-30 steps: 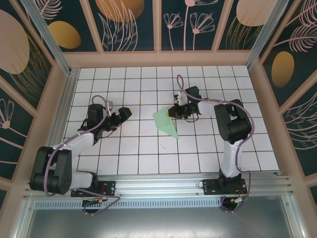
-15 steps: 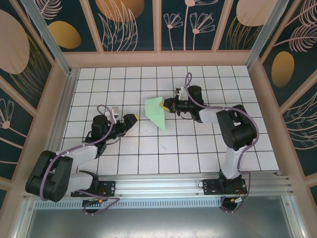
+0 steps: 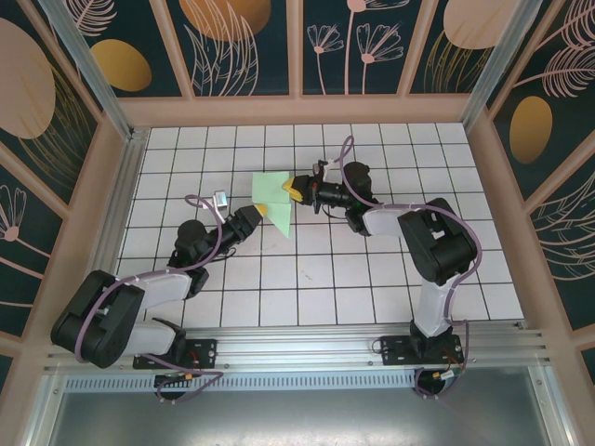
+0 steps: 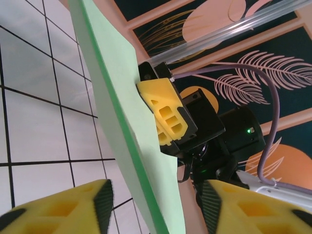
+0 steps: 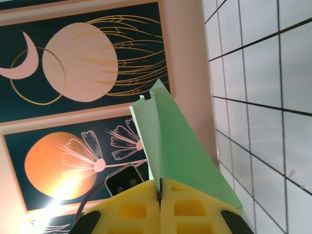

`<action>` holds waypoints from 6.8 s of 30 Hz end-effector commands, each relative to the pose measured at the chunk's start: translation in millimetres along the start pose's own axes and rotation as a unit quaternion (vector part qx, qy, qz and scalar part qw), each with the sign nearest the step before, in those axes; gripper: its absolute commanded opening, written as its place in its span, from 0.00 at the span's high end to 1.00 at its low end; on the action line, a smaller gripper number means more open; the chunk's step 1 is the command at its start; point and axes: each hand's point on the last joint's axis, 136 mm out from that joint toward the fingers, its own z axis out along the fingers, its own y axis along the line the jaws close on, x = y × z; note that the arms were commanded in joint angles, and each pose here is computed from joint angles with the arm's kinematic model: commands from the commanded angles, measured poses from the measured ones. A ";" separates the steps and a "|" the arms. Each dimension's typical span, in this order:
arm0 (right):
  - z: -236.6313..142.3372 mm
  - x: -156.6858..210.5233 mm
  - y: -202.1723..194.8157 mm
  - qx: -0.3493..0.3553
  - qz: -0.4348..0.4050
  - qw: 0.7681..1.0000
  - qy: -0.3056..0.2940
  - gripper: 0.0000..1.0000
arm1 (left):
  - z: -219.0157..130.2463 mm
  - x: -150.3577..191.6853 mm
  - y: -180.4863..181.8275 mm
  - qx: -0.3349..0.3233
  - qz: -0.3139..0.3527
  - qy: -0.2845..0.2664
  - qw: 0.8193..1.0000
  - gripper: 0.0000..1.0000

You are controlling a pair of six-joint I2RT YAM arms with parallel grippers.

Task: Fold a paper plane with a square sheet of paper (pick it up from the middle)
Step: Pick up the paper from the center of the table, then fold the wing for the fifth time at the center of the table.

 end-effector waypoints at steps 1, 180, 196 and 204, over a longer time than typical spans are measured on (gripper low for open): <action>-0.2 3.0 11.3 -0.026 -0.001 1.000 -0.004 0.95 | 2.2 -9.4 -13.0 0.026 0.016 -0.026 0.999 0.56; -8.2 0.9 -101.4 0.312 0.013 0.948 -0.055 0.35 | 13.7 83.8 172.0 -0.363 0.450 0.273 0.769 1.00; 21.0 8.7 -129.2 0.368 0.022 0.929 0.035 0.45 | 13.6 78.3 169.4 -0.379 0.466 0.257 0.757 1.00; 18.1 12.0 -130.9 0.381 0.015 0.923 0.042 0.58 | 12.6 73.9 169.1 -0.390 0.465 0.248 0.755 0.99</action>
